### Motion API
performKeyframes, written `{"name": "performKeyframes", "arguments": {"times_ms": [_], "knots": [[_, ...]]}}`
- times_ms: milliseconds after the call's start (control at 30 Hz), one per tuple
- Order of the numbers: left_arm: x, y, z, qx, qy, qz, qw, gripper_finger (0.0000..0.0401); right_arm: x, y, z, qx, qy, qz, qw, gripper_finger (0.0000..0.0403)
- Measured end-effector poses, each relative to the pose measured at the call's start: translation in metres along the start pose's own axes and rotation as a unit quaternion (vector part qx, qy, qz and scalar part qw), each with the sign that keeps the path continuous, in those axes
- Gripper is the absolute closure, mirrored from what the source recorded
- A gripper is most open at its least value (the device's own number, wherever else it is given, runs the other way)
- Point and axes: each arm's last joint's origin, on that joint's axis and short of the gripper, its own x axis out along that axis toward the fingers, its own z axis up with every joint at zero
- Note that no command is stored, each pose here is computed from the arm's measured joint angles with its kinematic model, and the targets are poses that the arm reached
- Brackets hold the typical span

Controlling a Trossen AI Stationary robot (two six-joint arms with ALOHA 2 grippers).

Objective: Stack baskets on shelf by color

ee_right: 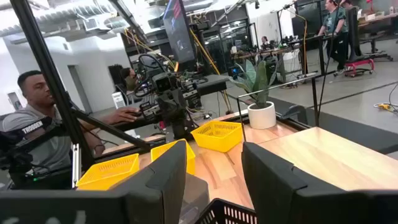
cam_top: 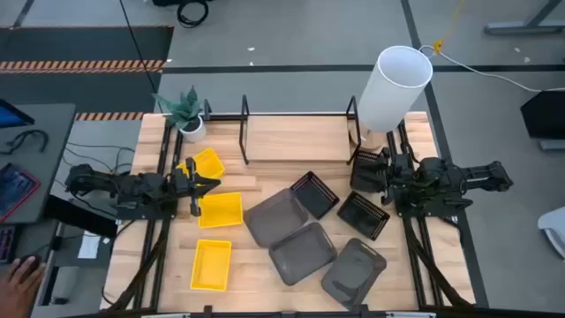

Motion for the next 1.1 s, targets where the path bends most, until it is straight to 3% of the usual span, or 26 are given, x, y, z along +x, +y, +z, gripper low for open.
{"name": "performKeyframes", "arguments": {"times_ms": [1100], "knots": [[0.0000, 0.0000, 0.0001, 0.000, 0.000, 0.000, 1.000, 0.0370, 0.0000, 0.0000, 0.0000, 0.000, 0.000, 0.000, 1.000, 0.0243]]}}
